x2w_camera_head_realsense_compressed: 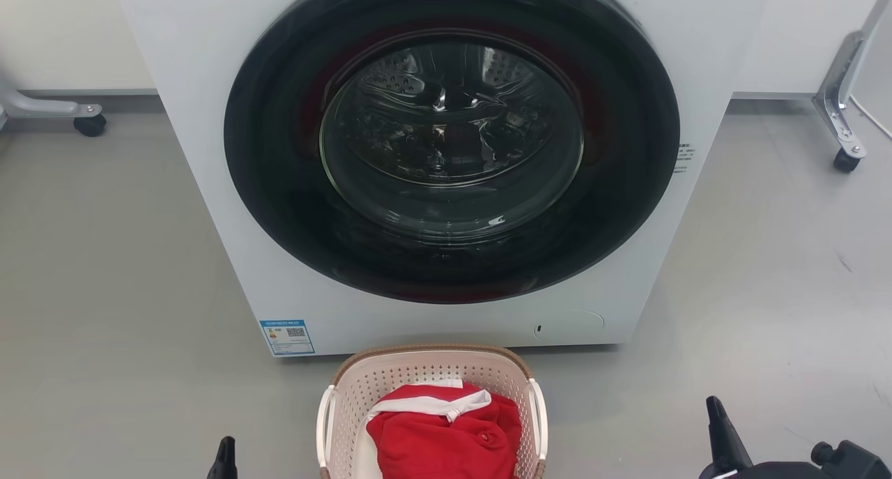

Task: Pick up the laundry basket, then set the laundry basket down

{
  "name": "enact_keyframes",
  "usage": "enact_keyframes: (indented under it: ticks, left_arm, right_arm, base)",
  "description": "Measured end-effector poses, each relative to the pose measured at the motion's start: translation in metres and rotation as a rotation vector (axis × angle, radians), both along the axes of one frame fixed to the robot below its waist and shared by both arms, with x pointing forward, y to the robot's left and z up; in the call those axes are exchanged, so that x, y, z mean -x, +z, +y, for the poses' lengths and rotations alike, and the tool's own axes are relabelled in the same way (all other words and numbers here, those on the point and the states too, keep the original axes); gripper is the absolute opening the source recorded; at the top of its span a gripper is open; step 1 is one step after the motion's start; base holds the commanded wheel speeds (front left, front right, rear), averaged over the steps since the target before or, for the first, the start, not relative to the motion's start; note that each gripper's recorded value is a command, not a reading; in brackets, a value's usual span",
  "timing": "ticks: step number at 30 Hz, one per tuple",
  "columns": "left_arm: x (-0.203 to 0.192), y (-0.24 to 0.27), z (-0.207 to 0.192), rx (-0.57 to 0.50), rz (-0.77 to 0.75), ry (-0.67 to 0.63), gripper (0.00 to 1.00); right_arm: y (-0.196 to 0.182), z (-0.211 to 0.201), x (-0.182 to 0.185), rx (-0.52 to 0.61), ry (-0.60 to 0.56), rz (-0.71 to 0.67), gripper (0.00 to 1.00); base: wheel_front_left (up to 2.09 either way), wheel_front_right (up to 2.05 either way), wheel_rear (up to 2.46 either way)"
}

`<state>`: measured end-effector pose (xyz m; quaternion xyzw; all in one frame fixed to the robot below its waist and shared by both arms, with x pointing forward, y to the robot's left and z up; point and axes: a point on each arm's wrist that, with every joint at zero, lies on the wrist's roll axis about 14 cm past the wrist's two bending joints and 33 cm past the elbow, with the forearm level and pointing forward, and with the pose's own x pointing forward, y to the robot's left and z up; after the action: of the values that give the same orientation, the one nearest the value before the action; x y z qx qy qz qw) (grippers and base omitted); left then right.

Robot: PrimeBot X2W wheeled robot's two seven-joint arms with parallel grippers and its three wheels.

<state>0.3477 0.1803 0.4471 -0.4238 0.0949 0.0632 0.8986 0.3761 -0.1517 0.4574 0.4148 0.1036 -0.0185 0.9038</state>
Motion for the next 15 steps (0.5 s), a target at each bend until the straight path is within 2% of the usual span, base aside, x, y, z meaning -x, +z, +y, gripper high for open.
enact_keyframes:
  ticks: [15]
  left_arm:
    - [-0.009, 0.005, 0.003, 0.199, -0.017, 0.019, 0.00]
  right_arm:
    - [0.003, -0.015, -0.002, -0.209, -0.056, 0.005, 0.00]
  base:
    - [0.00, 0.00, 0.00]
